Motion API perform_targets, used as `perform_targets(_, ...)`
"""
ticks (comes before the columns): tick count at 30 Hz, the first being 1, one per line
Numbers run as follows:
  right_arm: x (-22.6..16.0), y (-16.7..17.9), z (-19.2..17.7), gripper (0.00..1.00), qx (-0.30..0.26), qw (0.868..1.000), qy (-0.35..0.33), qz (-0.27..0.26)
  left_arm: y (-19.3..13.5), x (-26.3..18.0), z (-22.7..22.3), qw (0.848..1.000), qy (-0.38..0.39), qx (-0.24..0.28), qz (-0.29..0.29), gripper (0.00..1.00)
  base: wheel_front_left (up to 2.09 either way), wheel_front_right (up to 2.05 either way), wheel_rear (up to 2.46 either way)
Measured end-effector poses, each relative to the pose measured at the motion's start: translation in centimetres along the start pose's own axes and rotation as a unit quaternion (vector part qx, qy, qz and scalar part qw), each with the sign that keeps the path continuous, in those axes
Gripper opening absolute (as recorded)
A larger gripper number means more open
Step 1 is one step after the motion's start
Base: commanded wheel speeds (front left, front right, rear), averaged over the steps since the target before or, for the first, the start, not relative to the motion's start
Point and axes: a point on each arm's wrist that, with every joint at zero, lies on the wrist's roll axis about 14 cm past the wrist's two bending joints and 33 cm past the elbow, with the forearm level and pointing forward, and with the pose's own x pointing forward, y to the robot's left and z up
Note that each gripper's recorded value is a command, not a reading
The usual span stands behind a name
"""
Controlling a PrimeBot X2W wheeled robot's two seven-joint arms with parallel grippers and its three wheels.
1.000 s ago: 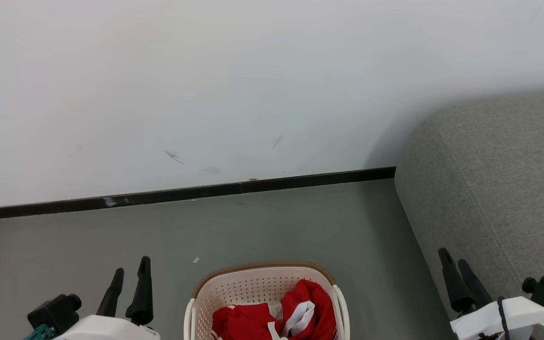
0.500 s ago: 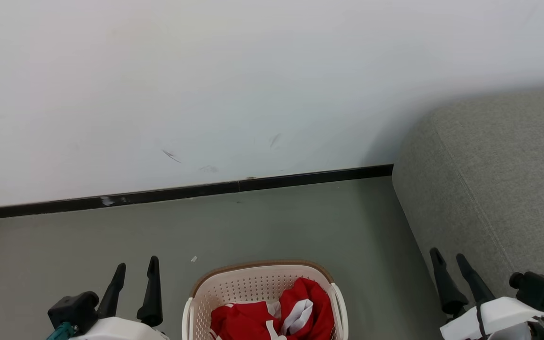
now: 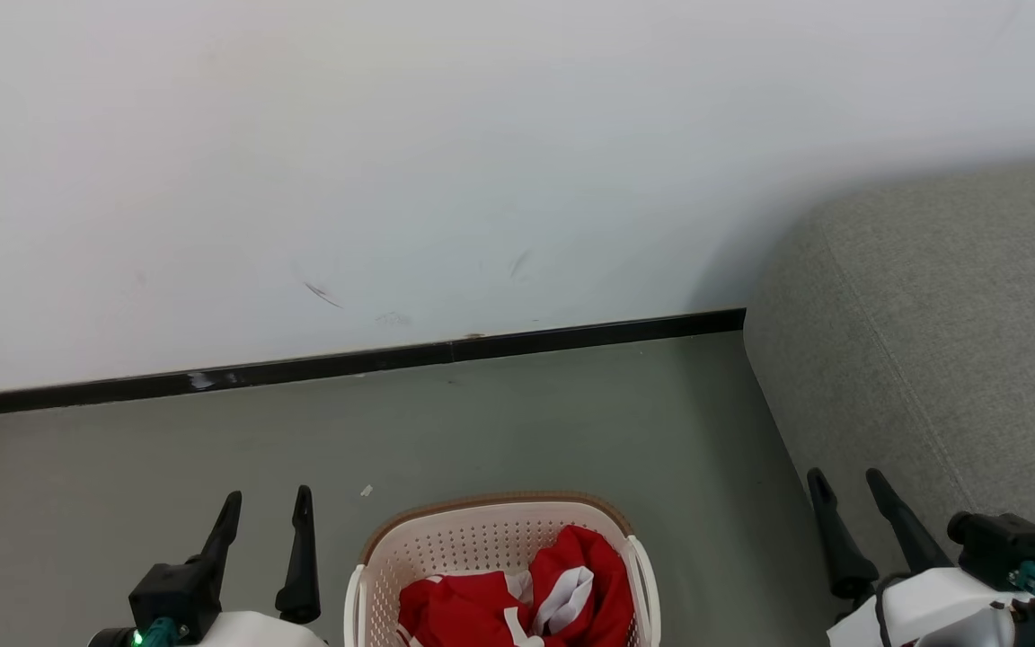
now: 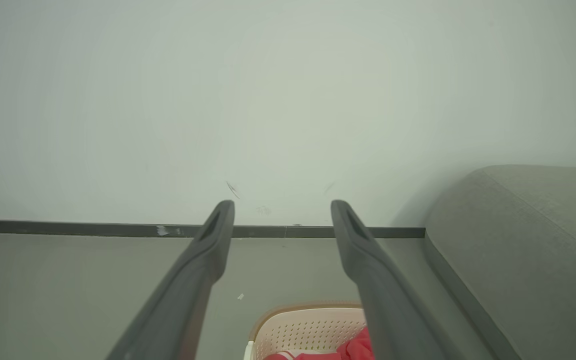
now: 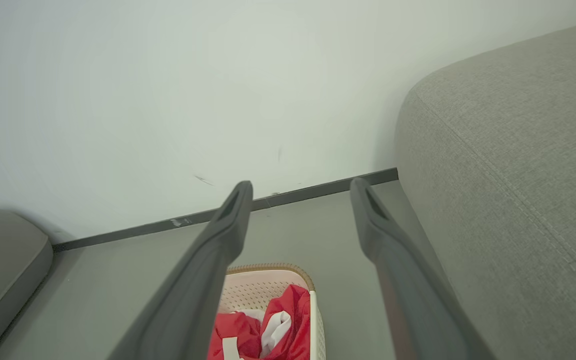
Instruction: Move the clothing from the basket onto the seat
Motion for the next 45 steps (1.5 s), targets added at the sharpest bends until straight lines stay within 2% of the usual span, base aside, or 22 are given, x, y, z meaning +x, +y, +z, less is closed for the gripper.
perform_targets(12, 0.1, 0.9, 0.3, 1.0, -0.086, 0.996, -0.01, 0.025, -0.5, 0.0, 0.6, 0.996, -0.028, 0.079, -0.006, 1.0, 0.0, 0.0, 0.0)
perform_targets(45, 0.3, 1.3, 0.7, 1.0, -0.09, 0.995, -0.016, 0.031, 0.1, -0.3, 0.2, 0.996, -0.022, 0.086, 0.004, 1.0, 0.0, 0.0, 0.0)
